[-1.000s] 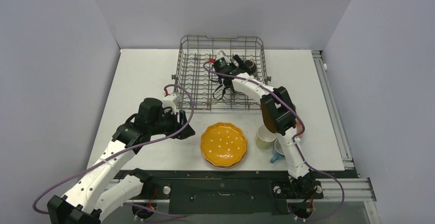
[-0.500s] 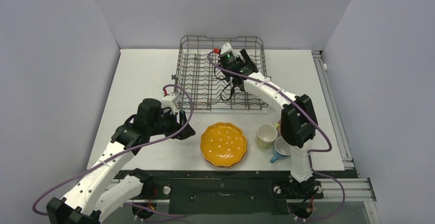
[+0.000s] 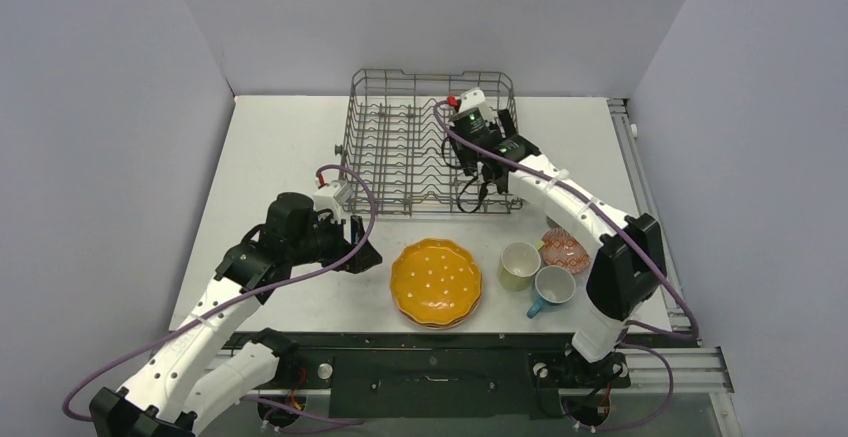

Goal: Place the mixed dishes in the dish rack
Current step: Turn the bowl upside down on the dish rack.

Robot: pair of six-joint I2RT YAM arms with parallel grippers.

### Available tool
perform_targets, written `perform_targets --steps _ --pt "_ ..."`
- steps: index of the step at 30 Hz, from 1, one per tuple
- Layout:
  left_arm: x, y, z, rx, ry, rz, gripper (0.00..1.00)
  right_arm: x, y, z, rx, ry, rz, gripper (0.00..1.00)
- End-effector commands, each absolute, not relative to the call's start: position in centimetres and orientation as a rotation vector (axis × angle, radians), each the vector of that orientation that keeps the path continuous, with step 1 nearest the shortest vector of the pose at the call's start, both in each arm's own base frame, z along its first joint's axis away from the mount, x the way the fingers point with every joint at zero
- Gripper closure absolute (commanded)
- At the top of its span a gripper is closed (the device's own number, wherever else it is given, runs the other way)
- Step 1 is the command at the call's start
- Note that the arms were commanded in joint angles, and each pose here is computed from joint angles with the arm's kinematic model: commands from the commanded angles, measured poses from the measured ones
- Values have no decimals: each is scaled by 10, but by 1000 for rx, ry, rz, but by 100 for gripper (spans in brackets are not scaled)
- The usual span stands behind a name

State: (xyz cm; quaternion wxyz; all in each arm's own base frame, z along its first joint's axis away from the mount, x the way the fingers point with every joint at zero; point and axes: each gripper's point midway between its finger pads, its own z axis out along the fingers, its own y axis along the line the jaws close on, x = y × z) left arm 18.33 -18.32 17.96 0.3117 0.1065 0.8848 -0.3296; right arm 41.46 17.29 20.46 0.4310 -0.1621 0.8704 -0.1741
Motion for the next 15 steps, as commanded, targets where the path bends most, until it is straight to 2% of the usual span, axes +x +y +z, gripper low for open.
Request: perform_targets --steps 1,15 --pt "190 -184 190 272 2276 -873 35 384 158 226 -285 2172 -357 27" --pt "189 -183 194 274 2256 -880 29 306 91 220 37 2216 -244 27"
